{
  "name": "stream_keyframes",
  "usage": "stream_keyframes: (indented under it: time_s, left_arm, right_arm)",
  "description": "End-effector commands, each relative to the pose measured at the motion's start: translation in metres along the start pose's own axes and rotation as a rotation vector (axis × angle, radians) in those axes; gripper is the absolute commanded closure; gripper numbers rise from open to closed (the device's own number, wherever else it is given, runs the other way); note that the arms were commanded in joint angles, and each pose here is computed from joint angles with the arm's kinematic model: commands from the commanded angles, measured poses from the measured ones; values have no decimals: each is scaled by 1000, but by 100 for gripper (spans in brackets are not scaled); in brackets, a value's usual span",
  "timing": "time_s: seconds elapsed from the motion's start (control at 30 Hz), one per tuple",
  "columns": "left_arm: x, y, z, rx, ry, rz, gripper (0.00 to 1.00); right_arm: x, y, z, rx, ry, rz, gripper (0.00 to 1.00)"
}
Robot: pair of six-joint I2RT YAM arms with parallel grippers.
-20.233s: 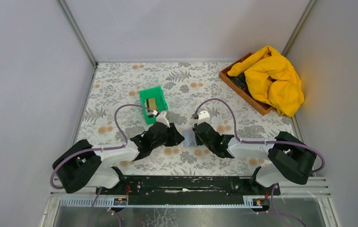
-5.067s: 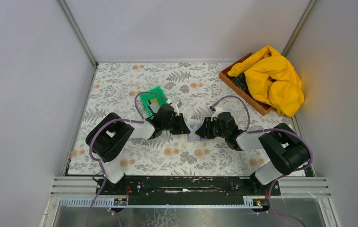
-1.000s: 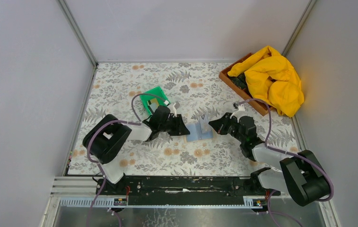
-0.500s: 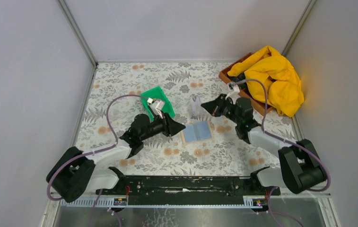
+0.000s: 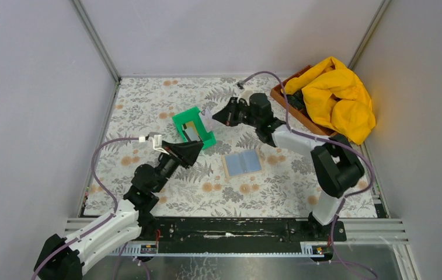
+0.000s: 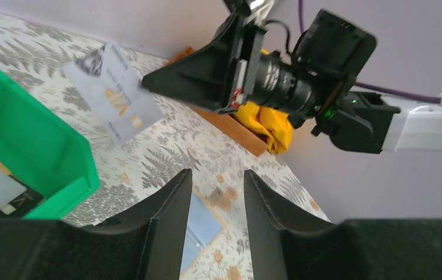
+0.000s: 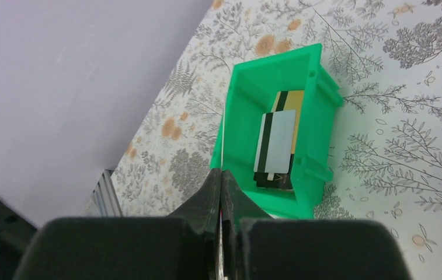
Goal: Take the credit cards out of the card holder
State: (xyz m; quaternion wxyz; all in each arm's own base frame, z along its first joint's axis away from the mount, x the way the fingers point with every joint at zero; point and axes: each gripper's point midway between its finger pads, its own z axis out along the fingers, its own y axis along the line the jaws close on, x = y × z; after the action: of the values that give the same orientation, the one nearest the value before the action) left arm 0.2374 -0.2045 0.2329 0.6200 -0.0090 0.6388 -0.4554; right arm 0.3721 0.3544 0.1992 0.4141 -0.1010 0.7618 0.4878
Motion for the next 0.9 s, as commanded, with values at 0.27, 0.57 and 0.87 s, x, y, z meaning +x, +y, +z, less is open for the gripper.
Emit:
stream_keyframes:
  time_s: [0.27,0.57,0.87]
  left_arm:
    - [-15,31,-8,-156,-101,48,54]
    - [-16,35,-10,-180,-110,55,55]
    - [-12,40,-8,-196,-99,62,55]
  right_arm:
    - [35,-1,81,33,155,-63,100]
    - [56,-21,107,74,201,-72,100]
    - [62,-25,136,100,194,-63,100]
